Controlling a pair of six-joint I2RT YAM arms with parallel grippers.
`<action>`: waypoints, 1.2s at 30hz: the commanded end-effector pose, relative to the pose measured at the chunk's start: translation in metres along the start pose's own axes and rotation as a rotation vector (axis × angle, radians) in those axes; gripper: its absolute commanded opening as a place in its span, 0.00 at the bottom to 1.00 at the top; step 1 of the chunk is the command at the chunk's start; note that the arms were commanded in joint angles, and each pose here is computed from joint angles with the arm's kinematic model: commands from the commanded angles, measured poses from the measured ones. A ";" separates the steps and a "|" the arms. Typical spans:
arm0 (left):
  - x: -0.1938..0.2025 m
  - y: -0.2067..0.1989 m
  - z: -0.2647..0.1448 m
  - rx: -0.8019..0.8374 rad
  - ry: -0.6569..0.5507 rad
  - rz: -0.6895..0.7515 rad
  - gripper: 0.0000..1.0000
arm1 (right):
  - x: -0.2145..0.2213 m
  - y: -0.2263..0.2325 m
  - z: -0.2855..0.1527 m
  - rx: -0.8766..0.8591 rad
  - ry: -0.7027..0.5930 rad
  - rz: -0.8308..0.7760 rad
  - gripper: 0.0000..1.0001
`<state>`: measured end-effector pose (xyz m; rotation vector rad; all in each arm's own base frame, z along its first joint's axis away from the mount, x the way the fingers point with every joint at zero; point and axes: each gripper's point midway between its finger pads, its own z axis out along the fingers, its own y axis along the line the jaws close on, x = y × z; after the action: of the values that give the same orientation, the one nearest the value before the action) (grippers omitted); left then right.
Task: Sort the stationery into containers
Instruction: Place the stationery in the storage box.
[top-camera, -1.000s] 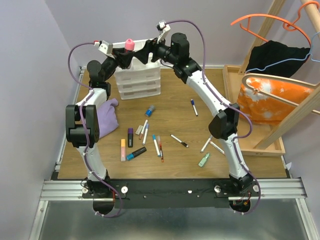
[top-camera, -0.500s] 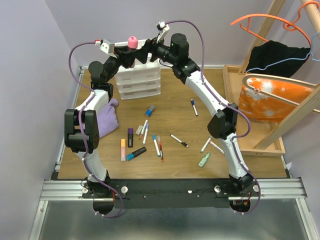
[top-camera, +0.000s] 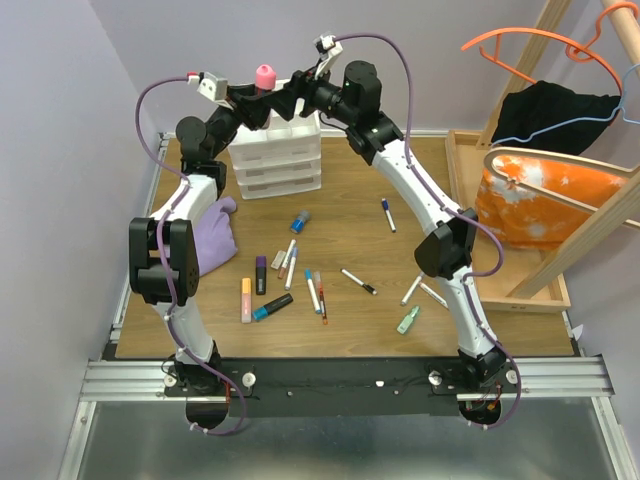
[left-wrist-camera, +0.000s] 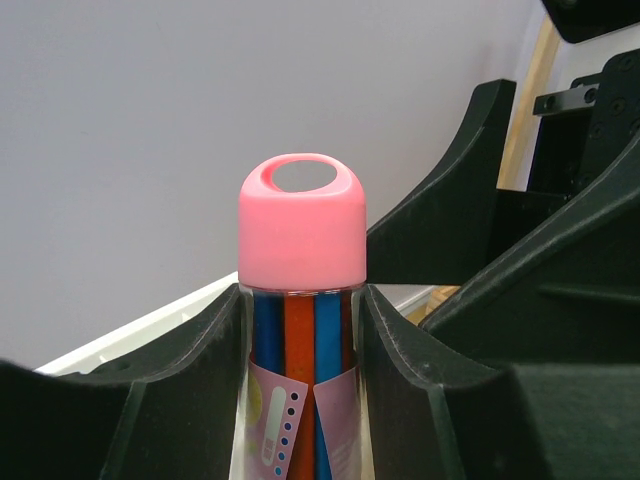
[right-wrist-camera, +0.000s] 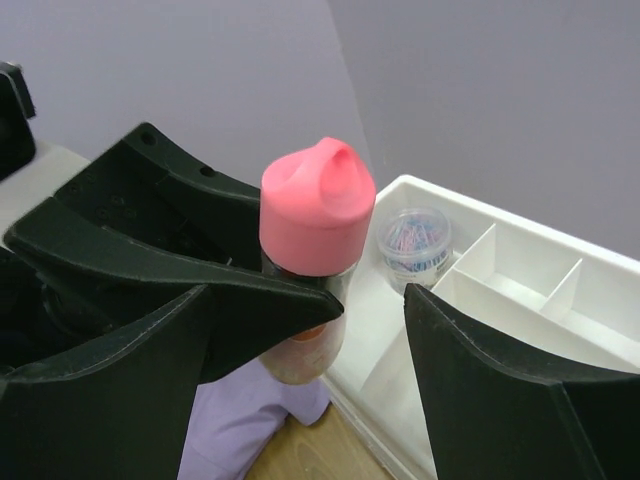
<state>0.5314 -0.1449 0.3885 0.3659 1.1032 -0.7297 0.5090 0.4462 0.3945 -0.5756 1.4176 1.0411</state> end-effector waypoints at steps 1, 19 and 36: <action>0.005 0.013 0.002 -0.037 0.014 -0.082 0.08 | -0.063 0.032 -0.015 -0.040 -0.099 -0.077 0.84; -0.004 -0.022 -0.001 0.079 0.031 -0.108 0.09 | -0.037 0.012 -0.002 0.004 -0.092 -0.026 0.84; -0.024 -0.030 0.005 0.095 -0.003 -0.105 0.10 | 0.007 -0.027 0.006 0.146 -0.036 0.044 0.85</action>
<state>0.5277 -0.1583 0.3696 0.3394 1.2051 -0.8883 0.5219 0.4360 0.4054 -0.4642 1.4202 0.9912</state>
